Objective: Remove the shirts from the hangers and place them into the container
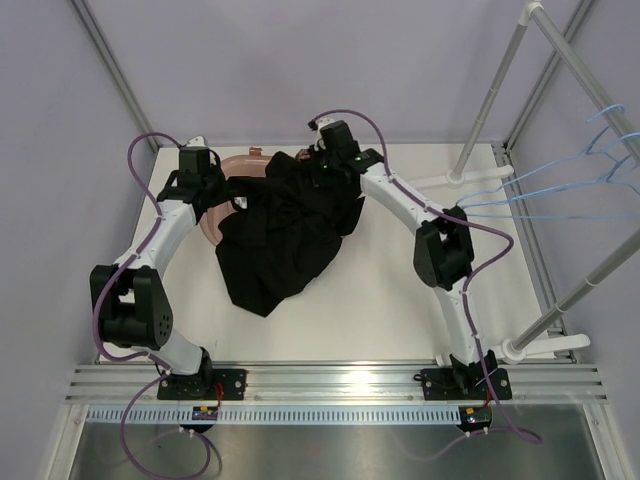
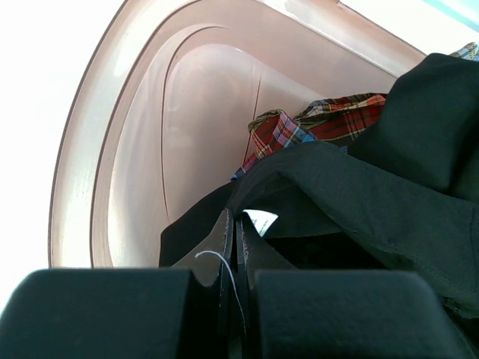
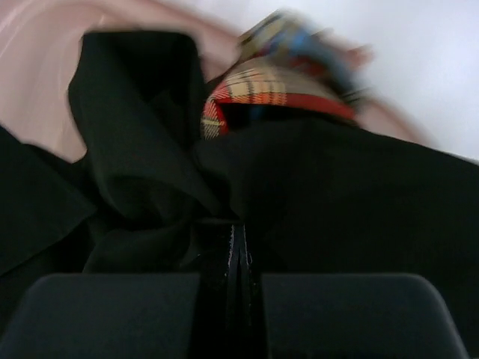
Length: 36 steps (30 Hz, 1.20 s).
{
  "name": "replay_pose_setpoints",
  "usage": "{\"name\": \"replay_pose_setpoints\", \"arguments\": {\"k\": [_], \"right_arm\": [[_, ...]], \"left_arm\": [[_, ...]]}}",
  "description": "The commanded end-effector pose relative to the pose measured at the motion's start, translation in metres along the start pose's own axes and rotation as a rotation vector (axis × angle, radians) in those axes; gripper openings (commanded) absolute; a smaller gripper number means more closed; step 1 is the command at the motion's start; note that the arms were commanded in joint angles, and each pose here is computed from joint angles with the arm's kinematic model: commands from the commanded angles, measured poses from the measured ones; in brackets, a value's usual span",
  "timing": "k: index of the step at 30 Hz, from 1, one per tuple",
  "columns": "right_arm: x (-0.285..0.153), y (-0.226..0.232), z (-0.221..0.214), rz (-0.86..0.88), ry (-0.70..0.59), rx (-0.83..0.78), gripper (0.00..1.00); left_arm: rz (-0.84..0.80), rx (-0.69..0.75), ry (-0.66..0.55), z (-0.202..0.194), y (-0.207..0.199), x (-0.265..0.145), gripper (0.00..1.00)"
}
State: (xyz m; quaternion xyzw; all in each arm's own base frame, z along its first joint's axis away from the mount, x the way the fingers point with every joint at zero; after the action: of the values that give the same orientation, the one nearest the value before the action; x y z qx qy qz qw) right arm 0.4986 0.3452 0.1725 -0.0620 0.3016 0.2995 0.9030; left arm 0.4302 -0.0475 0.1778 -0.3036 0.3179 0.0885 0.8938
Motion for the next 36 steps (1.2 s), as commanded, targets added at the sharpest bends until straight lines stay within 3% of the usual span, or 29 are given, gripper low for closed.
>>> {"name": "replay_pose_setpoints", "arguments": {"k": [1,7,13,17,19,20,23,24,26,27,28,30,31,36], "right_arm": [[0.017,0.085,-0.023,0.209,0.047,0.001,0.0],[0.041,0.135,-0.079,0.292,0.182,0.056,0.0],[0.054,0.114,-0.123,0.16,0.291,0.092,0.0],[0.046,0.088,-0.111,0.05,0.264,0.035,0.0],[0.039,0.072,-0.1,-0.011,0.254,-0.011,0.06],[0.029,0.067,-0.083,-0.025,0.221,-0.029,0.08],[0.0,0.057,-0.041,-0.071,0.128,-0.121,0.26],[-0.009,0.055,-0.029,-0.081,0.102,-0.142,0.39],[-0.036,0.047,0.004,-0.126,0.039,-0.19,0.49],[-0.047,0.046,0.015,-0.132,0.016,-0.205,0.54],[-0.058,0.043,0.028,-0.15,-0.005,-0.222,0.64],[-0.089,0.042,0.052,-0.159,-0.063,-0.235,0.73],[-0.101,0.042,0.064,-0.169,-0.092,-0.234,0.82],[-0.157,0.039,0.093,-0.192,-0.167,-0.231,0.96]], "left_arm": [[-0.057,-0.011,-0.046,0.017,-0.015,-0.003,0.0],[-0.086,-0.004,-0.036,0.015,-0.02,-0.008,0.0],[-0.096,0.002,-0.01,0.011,-0.021,0.0,0.01],[-0.106,0.008,0.018,0.009,-0.025,0.011,0.11],[-0.088,0.011,0.04,0.005,-0.022,0.021,0.15],[-0.086,0.014,0.041,0.006,-0.023,0.023,0.23],[-0.071,0.021,0.038,0.01,-0.022,0.028,0.33],[-0.075,0.02,0.02,0.017,-0.026,0.026,0.35],[-0.11,0.03,-0.026,0.032,-0.037,0.016,0.4],[-0.128,0.042,-0.066,0.047,-0.047,0.008,0.47],[-0.138,0.067,-0.096,0.058,-0.053,-0.003,0.51],[-0.155,0.088,-0.158,0.081,-0.065,-0.019,0.57],[-0.171,0.108,-0.195,0.098,-0.077,-0.033,0.58],[-0.154,0.134,-0.274,0.131,-0.089,-0.071,0.64]]}}
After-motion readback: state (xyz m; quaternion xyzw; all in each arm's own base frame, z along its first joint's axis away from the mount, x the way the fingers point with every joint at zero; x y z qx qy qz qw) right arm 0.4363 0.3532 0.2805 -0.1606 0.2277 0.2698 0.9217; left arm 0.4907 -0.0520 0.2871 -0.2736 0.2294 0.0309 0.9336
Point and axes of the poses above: each gripper's point midway between its finger pads, its own x axis out along the fingers, its own y axis along the line the jaws close on, z = x × y, the point moved 1 cm from there along -x, back along the fingers, and after that the axes turned 13 degrees about -x, right-handed, at the moved point
